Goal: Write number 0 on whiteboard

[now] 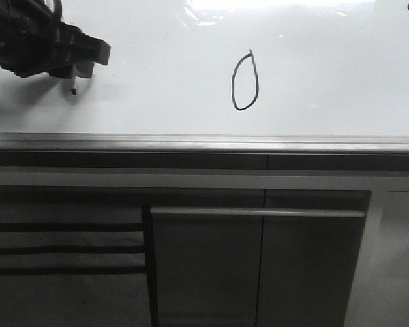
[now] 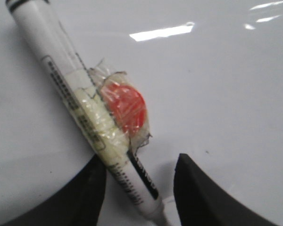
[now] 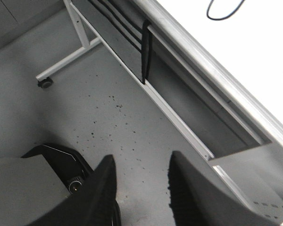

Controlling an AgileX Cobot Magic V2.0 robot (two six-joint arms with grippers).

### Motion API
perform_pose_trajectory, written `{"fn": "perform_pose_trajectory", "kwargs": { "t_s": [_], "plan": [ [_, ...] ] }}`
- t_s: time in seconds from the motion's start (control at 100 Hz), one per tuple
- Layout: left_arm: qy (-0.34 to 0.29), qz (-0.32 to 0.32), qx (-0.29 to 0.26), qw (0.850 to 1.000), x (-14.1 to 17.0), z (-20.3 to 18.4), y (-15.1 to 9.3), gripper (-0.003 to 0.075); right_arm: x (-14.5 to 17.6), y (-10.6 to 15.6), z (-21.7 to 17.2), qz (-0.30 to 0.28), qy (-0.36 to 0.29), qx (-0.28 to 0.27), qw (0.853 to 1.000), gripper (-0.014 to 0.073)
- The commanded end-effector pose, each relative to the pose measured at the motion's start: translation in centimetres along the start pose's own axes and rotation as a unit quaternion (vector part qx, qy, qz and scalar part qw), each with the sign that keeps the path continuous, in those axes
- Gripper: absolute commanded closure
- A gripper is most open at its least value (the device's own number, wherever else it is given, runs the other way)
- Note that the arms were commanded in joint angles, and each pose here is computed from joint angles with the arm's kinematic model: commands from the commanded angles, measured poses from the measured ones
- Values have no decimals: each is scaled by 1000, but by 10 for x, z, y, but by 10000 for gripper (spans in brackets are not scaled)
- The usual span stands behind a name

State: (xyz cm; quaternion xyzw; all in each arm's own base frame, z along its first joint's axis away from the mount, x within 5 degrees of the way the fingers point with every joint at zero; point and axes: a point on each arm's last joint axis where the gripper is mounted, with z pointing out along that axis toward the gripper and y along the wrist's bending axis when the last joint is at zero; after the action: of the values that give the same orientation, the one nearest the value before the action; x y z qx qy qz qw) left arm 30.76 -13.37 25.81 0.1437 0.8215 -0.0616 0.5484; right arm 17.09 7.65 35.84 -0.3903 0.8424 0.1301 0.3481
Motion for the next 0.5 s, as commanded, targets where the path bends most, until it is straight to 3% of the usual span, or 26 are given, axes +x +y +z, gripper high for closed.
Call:
{"fn": "perform_pose_trajectory", "kwargs": {
  "t_s": [0.0,0.27,0.49],
  "plan": [
    [-55,12,-4,998,-32,-25,10,405,-6,-2,-11,3,-25,27,999,356],
    [43,51,89,994,-35,-88,41,405,6,-4,-36,40,-11,119,992,356],
    [95,47,38,994,-34,-139,55,405,17,-7,-56,121,-40,180,975,356]
  ]
}}
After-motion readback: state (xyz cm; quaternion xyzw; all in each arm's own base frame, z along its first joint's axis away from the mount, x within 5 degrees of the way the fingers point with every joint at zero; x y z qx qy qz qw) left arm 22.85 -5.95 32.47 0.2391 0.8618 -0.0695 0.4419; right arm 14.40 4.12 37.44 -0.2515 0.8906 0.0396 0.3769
